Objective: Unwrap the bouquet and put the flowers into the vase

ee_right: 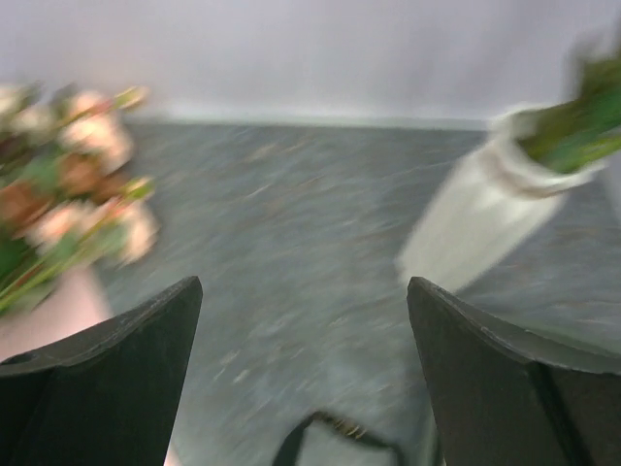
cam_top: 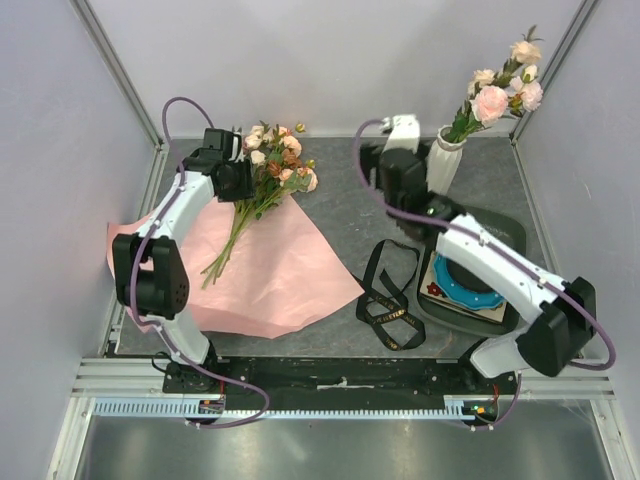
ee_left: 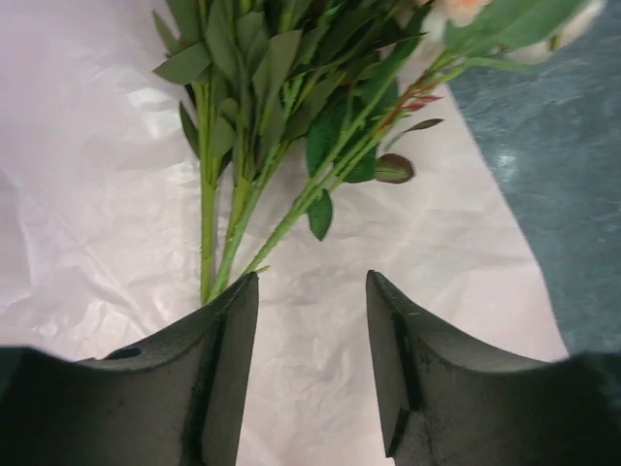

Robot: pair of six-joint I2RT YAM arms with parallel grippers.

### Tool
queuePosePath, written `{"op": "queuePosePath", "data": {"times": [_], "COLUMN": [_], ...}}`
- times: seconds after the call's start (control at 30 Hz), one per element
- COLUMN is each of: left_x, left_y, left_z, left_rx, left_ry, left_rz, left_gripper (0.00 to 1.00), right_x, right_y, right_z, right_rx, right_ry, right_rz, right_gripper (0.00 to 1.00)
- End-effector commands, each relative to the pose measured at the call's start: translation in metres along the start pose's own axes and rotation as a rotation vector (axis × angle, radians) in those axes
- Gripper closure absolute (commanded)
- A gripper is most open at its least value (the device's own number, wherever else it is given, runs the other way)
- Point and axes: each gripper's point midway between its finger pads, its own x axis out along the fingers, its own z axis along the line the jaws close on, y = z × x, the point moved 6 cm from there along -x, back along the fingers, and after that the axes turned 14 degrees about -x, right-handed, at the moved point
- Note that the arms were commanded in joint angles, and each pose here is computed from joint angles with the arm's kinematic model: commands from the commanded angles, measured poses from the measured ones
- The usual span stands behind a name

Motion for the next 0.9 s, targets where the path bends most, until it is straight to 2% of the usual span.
{"op": "queuePosePath", "data": {"times": [0.0, 0.1, 0.23, 0.37, 0.6, 0.77, 0.87], "left_x": [0.011, 0.020, 0.033, 0.048, 0.061, 0.073, 0.080], "left_y": [-0.006, -0.001, 0.004, 0.006, 0.013, 0.019, 0.022], "left_z": [0.017, 0.019, 0.020, 0.021, 0.021, 0.023, 0.024], "left_rx": [0.080, 0.096, 0.133, 0.153, 0.164, 0.169, 0.170], "left_ry": [-0.136, -0.152, -0.177, -0.180, -0.182, -0.178, -0.178], "left_rz": [-0.003, 0.028, 0.055, 0.070, 0.118, 0.154, 0.170], "left_gripper": [0.49, 0.58, 0.58, 0.54, 0.54, 0.54, 0.58], "right_x": [-0.059, -0.083, -0.101, -0.107, -0.109, -0.110, -0.110], "right_y": [0.017, 0.039, 0.062, 0.072, 0.071, 0.074, 0.077], "right_z": [0.063, 0.099, 0.126, 0.132, 0.125, 0.125, 0.126], "right_rx": [0.013, 0.010, -0.014, -0.034, -0.047, -0.048, -0.053], "right_ry": [-0.286, -0.471, -0.591, -0.618, -0.610, -0.622, -0.625], "right_rz": [-0.032, -0.002, 0.020, 0.029, 0.005, 0.006, 0.012], "right_gripper": [0.06, 0.07, 0.08, 0.08, 0.07, 0.08, 0.07]}}
